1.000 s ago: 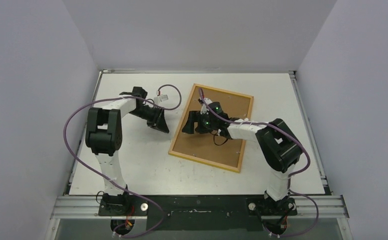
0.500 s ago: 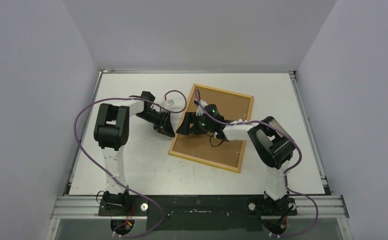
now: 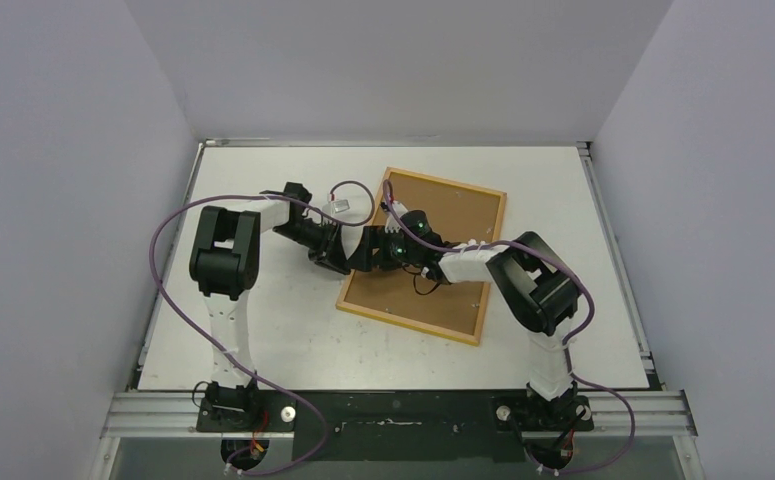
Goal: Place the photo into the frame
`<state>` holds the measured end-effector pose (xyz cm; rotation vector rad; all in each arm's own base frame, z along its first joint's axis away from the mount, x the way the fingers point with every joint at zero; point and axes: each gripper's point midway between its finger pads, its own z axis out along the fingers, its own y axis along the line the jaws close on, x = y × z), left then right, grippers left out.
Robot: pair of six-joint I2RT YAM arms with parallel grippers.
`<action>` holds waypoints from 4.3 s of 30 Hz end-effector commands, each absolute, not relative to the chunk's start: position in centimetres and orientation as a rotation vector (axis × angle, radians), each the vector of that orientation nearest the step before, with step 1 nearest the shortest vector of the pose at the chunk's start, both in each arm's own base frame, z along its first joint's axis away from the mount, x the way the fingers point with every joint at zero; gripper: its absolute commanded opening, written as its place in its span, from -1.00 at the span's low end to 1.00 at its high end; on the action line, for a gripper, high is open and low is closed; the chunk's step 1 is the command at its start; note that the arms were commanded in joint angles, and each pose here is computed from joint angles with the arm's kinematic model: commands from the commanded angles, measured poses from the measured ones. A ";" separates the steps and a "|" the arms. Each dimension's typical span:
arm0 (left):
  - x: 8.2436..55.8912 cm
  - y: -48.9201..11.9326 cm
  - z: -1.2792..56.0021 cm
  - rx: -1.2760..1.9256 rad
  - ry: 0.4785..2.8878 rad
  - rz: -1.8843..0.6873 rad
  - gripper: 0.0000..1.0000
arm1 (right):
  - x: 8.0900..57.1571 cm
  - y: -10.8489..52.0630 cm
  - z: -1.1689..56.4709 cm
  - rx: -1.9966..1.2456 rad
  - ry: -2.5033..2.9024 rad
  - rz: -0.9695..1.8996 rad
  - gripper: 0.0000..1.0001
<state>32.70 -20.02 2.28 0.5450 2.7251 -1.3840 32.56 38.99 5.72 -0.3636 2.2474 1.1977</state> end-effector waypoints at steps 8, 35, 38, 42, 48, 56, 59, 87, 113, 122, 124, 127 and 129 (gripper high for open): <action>33.9 -20.3 2.0 0.597 2.696 -1.323 -0.67 | 31.6 40.9 7.1 -0.397 2.196 1.279 0.54; 33.7 -20.3 2.1 0.603 2.699 -1.315 -0.69 | 31.4 41.4 8.8 -0.430 2.145 1.284 0.52; 33.7 -20.3 2.3 0.601 2.697 -1.315 -0.70 | 31.6 39.7 9.3 -0.402 2.144 1.249 0.52; 33.8 -20.3 2.3 0.604 2.694 -1.314 -0.70 | 31.7 38.2 8.8 -0.371 2.158 1.216 0.52; 33.7 -20.3 2.2 0.598 2.704 -1.313 -0.70 | 31.5 38.4 7.4 -0.348 2.178 1.226 0.52; 33.7 -20.4 2.3 0.593 2.701 -1.317 -0.71 | 31.7 39.4 6.8 -0.339 2.174 1.239 0.52; 33.7 -20.4 2.3 0.592 2.701 -1.320 -0.72 | 32.0 39.5 6.5 -0.334 2.173 1.223 0.51; 33.2 -20.5 2.4 0.596 2.697 -1.340 -0.73 | 32.6 41.4 5.8 -0.350 2.159 1.205 0.49; 33.3 -20.7 3.3 0.595 2.685 -1.348 -0.74 | 31.0 38.3 10.1 -0.348 2.042 1.046 0.48; 33.2 -20.7 3.3 0.592 2.684 -1.355 -0.74 | 31.3 39.3 6.6 -0.341 2.105 1.036 0.46; 33.1 -20.7 3.3 0.591 2.684 -1.358 -0.74 | 31.5 39.4 6.1 -0.343 2.113 1.024 0.46; 33.1 -20.8 3.4 0.590 2.682 -1.362 -0.74 | 31.9 39.6 5.5 -0.347 2.121 1.013 0.46; 33.1 -20.7 3.4 0.589 2.682 -1.363 -0.74 | 32.0 39.8 5.2 -0.343 2.124 1.019 0.46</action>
